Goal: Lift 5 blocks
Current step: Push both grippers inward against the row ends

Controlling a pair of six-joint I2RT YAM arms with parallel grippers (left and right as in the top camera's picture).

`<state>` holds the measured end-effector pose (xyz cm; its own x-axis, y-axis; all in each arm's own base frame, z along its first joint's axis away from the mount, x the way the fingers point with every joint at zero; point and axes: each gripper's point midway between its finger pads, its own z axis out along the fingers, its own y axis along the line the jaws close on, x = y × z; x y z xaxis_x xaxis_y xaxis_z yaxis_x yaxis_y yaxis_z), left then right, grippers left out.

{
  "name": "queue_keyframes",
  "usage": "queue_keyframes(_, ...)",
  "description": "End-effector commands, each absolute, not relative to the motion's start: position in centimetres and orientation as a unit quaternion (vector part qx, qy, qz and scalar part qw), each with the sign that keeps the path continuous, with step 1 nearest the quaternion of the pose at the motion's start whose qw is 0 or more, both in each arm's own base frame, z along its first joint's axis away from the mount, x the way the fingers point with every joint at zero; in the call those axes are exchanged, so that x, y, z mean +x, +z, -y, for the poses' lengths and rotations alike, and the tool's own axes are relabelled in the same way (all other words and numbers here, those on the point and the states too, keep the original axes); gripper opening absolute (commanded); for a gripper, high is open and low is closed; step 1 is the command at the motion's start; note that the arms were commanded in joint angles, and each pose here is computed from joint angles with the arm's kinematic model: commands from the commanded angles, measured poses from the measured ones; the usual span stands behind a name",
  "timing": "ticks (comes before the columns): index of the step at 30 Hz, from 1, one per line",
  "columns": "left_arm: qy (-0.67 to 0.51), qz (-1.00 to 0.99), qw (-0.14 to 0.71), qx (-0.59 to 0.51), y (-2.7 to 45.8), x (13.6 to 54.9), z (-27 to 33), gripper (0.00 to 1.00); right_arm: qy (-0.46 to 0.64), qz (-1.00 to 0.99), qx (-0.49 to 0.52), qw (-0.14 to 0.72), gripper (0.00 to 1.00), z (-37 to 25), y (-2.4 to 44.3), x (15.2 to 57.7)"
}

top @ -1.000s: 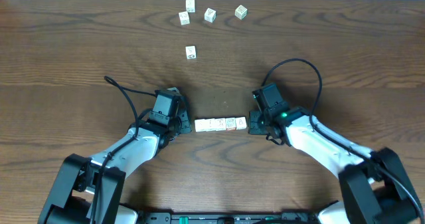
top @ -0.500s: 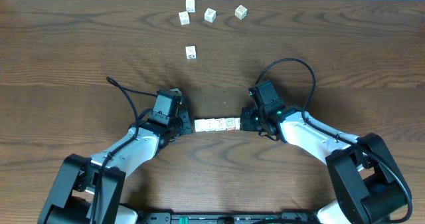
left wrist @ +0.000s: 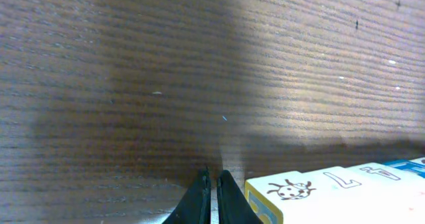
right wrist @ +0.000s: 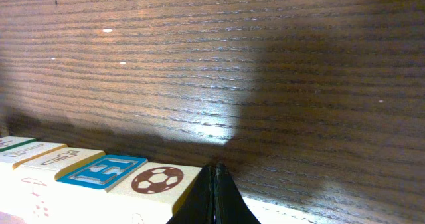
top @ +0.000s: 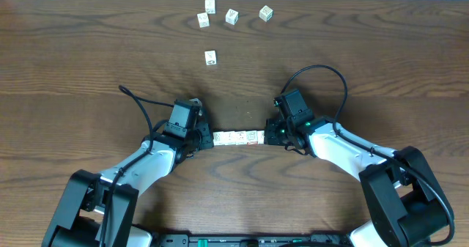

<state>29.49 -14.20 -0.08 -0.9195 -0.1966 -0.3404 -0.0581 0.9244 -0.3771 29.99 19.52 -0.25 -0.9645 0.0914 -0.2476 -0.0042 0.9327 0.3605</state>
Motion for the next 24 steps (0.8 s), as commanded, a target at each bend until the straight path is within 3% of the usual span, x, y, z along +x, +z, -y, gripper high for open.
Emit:
queue_keyframes(1,-0.195,-0.962,0.179,-0.061,0.0,29.3,14.7,0.07,0.176,-0.977,0.027,0.113,0.01,-19.3,-1.3,29.4)
queue_keyframes(24,-0.250,-0.954,0.162,-0.028,0.7,28.6,16.7,0.07,0.197,-0.975,0.017,0.106,0.01,-20.0,-1.1,29.2)
